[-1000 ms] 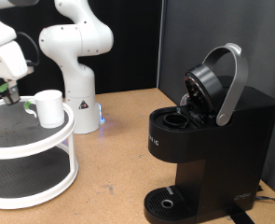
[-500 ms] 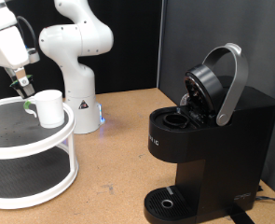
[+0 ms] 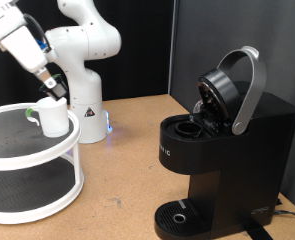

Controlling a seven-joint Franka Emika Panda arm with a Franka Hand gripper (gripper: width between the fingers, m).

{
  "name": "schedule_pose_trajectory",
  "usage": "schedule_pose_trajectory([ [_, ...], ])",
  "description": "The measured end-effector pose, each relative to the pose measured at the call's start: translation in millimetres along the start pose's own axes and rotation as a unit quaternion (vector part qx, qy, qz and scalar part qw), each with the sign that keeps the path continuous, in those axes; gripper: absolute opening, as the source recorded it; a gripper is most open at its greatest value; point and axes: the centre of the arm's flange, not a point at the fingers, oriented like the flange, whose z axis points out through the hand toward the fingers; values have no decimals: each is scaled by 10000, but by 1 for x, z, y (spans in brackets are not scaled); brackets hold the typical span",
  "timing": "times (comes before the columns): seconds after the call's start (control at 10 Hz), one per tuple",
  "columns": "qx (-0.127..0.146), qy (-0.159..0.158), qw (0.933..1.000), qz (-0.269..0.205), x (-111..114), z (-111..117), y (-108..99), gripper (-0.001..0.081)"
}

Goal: Make a cup of coffee with the keurig machine

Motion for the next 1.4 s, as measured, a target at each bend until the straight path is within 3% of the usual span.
schedule_pose_trajectory([
  [0.2, -185, 171, 9994, 241, 23, 8, 3, 467],
  [0.3, -140, 158, 9995, 215, 21, 8, 2, 467],
  [0.6, 772, 144, 9964, 332, 27, 4, -4, 467],
  [0.8, 1111, 367, 9921, 455, 54, 1, 1, 467],
  [1.1, 1168, 431, 9914, 399, 91, 5, 6, 467],
  [1.4, 1381, 495, 9882, 446, 86, 6, 2, 467],
])
